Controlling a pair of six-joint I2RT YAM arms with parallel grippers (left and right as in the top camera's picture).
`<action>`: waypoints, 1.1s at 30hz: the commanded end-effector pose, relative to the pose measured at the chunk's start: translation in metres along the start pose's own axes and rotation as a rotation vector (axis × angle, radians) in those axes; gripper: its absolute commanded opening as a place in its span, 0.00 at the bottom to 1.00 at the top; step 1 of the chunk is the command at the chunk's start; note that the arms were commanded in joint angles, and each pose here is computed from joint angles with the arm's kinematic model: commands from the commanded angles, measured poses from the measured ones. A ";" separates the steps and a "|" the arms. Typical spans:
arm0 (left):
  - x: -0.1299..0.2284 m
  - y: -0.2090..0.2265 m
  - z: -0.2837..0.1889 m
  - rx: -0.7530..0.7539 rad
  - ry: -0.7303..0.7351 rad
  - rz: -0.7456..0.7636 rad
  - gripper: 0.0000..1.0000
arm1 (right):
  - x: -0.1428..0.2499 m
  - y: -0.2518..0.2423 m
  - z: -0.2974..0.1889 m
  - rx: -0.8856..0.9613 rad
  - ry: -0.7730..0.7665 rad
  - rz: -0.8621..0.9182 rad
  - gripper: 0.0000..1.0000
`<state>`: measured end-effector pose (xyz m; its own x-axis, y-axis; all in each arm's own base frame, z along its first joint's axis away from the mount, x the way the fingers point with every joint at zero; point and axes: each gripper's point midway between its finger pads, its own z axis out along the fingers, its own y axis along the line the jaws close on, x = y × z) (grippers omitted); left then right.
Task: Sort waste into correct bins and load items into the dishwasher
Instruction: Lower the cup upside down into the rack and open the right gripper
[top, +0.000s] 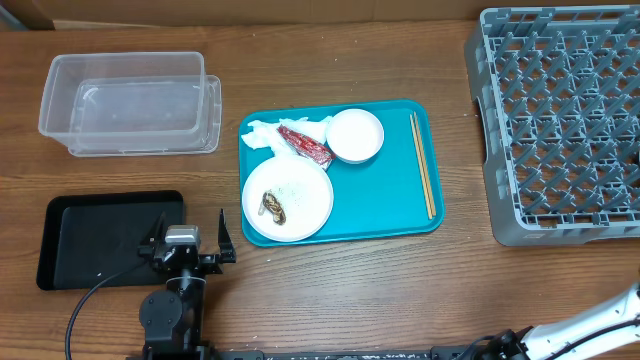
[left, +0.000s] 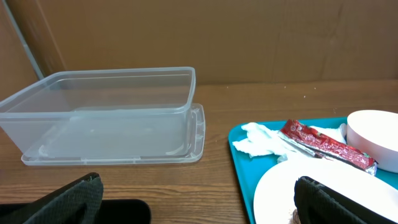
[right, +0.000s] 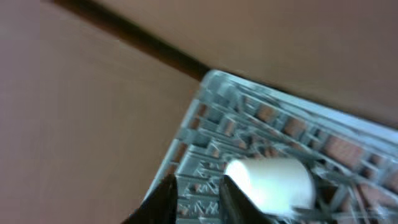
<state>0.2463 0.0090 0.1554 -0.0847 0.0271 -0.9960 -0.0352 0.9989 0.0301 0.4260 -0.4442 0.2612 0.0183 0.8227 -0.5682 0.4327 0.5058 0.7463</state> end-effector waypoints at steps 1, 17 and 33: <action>0.000 0.000 0.000 -0.001 -0.007 0.016 1.00 | 0.031 0.026 0.031 0.097 -0.002 -0.118 0.29; 0.000 0.000 0.000 -0.001 -0.007 0.016 1.00 | 0.105 -0.030 0.107 0.486 -0.029 -0.339 0.04; 0.000 0.000 0.000 -0.001 -0.007 0.016 1.00 | 0.100 -0.066 0.084 0.696 -0.013 -0.418 0.04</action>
<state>0.2462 0.0090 0.1555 -0.0843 0.0271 -0.9961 -0.0352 0.9989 0.0301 0.4864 -0.4111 0.1249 -0.2309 0.6094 -0.7585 0.8514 0.5039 0.1456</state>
